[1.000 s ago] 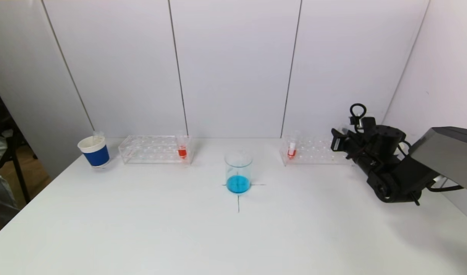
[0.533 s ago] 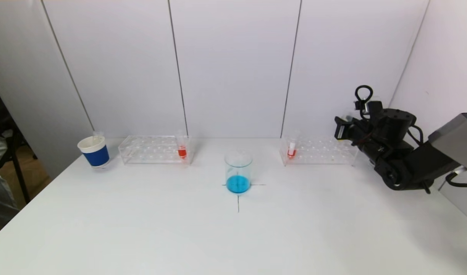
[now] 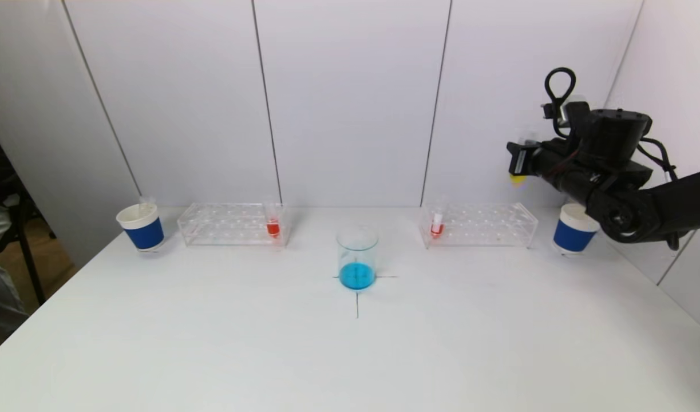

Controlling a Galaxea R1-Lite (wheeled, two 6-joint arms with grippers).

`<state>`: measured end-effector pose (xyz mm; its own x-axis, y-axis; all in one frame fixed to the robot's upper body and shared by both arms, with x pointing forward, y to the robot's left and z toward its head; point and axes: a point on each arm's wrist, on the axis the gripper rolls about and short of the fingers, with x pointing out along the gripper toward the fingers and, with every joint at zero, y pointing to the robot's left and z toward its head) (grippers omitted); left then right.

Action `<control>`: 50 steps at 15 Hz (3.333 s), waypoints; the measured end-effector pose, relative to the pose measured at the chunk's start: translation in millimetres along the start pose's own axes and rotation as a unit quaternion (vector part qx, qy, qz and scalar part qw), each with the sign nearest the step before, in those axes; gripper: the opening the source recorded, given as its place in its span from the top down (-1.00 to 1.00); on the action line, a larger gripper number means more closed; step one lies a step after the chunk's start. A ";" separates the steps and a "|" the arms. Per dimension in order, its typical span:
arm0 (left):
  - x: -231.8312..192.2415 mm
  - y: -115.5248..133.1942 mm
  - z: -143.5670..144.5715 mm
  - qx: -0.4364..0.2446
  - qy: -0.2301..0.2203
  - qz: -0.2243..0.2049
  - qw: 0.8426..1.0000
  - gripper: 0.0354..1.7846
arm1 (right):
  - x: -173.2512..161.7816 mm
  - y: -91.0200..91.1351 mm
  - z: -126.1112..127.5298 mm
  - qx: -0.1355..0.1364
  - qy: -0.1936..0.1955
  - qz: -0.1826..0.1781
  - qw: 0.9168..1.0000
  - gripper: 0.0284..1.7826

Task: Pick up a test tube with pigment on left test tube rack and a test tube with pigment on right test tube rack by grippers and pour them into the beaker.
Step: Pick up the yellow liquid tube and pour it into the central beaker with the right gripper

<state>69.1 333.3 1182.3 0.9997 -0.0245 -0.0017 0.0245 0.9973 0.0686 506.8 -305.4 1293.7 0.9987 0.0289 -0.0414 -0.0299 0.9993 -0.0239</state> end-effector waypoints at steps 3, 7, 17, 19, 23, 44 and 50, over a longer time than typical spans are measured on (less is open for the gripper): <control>0.0 0.0 0.0 0.000 0.000 0.000 1.000 -0.99 | -2.6 18.6 22.8 -0.023 0.003 0.023 0.999 0.44; 0.0 0.0 0.0 0.000 0.000 0.000 1.000 -0.99 | -13.3 57.4 47.7 -0.073 -0.015 0.071 0.995 0.44; 0.0 0.0 0.0 0.000 0.000 0.000 1.000 -0.99 | -36.7 151.4 58.6 -0.162 -0.067 0.220 0.960 0.44; 0.0 0.0 0.0 0.000 0.000 0.000 1.000 -0.99 | -30.7 158.0 51.5 -0.174 -0.072 0.256 0.948 0.44; 0.0 0.0 0.0 0.000 0.000 0.000 1.000 -0.99 | -12.2 171.3 38.7 -0.206 -0.088 0.292 0.930 0.44; 0.0 0.0 0.0 0.000 0.000 0.000 1.000 -0.99 | 38.4 183.1 -44.2 -0.460 -0.260 0.405 0.746 0.44; 0.0 0.0 0.0 0.000 0.000 0.000 1.000 -0.99 | 37.0 187.8 -52.6 -0.499 -0.285 0.394 0.717 0.44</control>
<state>69.1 333.3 1182.3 0.9997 -0.0240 -0.0017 0.0241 0.9974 0.0686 536.0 -118.0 1235.0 0.5012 0.8649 -0.0268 -0.3255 0.1598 -0.9320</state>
